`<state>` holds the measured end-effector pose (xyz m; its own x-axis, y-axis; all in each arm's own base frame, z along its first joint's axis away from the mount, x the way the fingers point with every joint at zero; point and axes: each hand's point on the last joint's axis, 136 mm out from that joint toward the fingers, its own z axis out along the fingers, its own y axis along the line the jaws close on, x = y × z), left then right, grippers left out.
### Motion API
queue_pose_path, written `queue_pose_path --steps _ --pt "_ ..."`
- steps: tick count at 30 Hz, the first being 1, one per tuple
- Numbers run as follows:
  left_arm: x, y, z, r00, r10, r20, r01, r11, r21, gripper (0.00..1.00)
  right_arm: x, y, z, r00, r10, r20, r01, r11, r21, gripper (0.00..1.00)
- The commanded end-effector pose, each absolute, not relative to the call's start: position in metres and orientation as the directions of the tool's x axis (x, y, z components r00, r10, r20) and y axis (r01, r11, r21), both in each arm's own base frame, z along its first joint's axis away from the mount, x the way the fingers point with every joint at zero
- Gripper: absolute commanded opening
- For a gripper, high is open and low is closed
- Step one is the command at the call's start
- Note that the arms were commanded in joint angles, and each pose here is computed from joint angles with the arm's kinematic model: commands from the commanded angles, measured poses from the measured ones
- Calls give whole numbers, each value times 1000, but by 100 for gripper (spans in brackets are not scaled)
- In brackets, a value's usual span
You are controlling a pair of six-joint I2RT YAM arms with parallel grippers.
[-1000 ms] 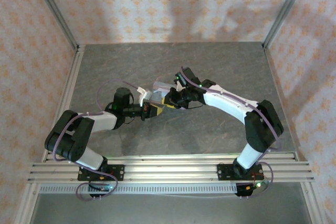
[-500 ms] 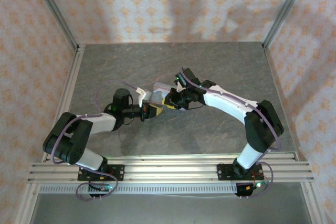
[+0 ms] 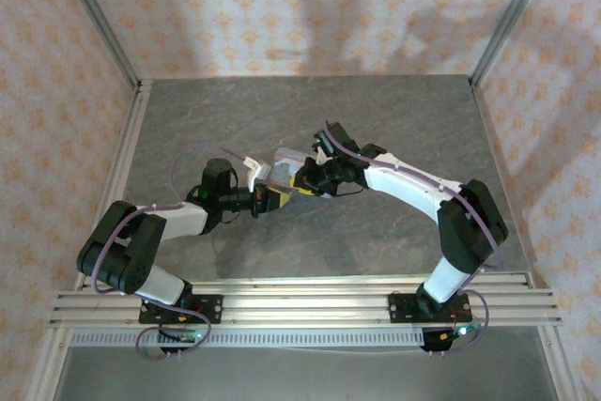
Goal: Unlock the padlock with the key
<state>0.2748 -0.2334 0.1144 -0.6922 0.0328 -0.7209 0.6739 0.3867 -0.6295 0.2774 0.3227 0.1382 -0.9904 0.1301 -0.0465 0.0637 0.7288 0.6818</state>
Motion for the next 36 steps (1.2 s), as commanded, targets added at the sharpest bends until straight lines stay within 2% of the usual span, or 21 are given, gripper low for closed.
queue_pose_path --steps 1,36 --pt "273 -240 125 -663 36 -748 711 344 -614 0 282 328 164 -985 133 -110 9 677 736 0" --pt "277 -237 127 -656 16 -754 705 371 -605 0 275 326 162 -989 112 -99 2 674 739 0"
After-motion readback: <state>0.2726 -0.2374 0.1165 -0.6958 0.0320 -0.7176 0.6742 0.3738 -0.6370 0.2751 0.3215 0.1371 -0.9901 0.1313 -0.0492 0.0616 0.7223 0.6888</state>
